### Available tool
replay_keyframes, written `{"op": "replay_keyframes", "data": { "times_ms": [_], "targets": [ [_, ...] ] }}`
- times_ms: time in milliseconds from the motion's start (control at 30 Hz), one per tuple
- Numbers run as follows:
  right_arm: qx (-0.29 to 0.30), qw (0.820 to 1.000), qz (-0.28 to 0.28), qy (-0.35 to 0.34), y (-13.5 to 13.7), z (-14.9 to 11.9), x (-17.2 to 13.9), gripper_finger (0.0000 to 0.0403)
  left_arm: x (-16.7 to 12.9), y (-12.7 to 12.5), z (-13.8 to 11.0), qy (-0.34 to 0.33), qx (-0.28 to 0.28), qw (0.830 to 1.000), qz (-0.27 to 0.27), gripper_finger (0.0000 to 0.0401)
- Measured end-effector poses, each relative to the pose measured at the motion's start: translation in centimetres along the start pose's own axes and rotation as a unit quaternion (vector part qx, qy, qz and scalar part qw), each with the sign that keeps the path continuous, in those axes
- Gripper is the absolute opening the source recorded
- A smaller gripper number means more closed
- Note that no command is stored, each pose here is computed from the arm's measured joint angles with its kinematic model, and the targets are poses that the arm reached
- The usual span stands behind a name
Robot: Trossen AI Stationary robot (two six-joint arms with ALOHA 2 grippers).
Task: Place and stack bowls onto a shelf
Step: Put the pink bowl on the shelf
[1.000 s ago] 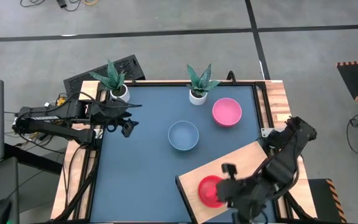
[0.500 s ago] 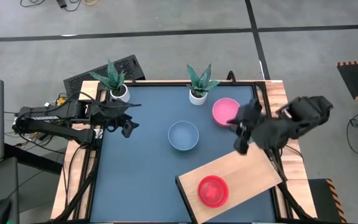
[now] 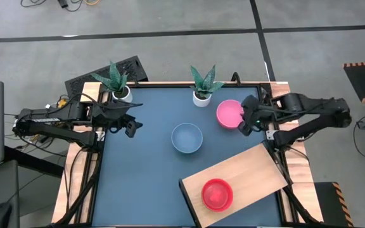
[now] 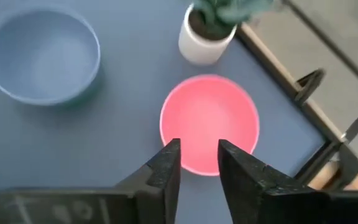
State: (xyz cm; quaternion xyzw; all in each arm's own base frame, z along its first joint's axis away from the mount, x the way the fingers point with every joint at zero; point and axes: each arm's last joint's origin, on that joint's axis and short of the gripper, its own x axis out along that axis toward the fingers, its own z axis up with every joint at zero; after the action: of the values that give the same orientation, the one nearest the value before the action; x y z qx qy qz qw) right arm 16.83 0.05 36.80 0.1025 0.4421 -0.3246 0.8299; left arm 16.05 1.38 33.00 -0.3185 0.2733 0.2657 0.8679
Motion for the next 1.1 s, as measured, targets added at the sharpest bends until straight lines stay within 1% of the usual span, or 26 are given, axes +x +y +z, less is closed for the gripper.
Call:
{"op": "replay_keyframes", "data": {
  "times_ms": [133, 233, 300, 400, 500, 700, 867, 967, 1100],
  "targets": [
    [0.008, 1.000, 0.012, 0.027, -0.5, -1.6, 4.2, 0.0188, 0.0, -0.2, 0.3, -0.017, 0.000, 1.000, -0.005, 0.0269],
    [-0.013, 0.999, 0.015, 0.047, -0.8, -2.2, 7.2, 0.0217, 0.0, -0.2, 0.3, -0.020, 0.000, 1.000, -0.004, 0.0269],
    [-0.028, 0.998, 0.022, 0.060, -1.1, -2.2, 8.9, 0.0226, 0.0, -0.2, 0.3, -0.021, 0.000, 1.000, -0.003, 0.0269],
    [-0.051, 0.994, 0.053, 0.083, -1.3, -1.9, 11.1, 0.0228, 0.0, -0.2, 0.3, -0.021, -0.001, 1.000, -0.003, 0.0269],
    [-0.076, 0.988, 0.087, 0.099, -1.5, -1.4, 12.7, 0.0223, 0.0, -0.2, 0.3, -0.023, -0.003, 1.000, -0.001, 0.0269],
    [-0.125, 0.975, 0.127, 0.131, -1.6, -0.8, 15.5, 0.0218, 0.0, -0.2, 0.3, -0.025, -0.014, 1.000, 0.001, 0.0269],
    [-0.148, 0.967, 0.127, 0.166, -1.6, -0.9, 17.7, 0.0217, 0.0, -0.2, 0.3, -0.025, -0.014, 1.000, 0.001, 0.0269],
    [-0.150, 0.963, 0.127, 0.186, -1.7, -1.0, 18.8, 0.0217, 0.0, -0.2, 0.3, -0.025, -0.014, 1.000, 0.001, 0.0269],
    [-0.159, 0.958, 0.131, 0.201, -1.8, -1.1, 19.6, 0.0209, 0.0, -0.1, 0.3, -0.025, -0.013, 1.000, 0.002, 0.0269]
  ]
}}
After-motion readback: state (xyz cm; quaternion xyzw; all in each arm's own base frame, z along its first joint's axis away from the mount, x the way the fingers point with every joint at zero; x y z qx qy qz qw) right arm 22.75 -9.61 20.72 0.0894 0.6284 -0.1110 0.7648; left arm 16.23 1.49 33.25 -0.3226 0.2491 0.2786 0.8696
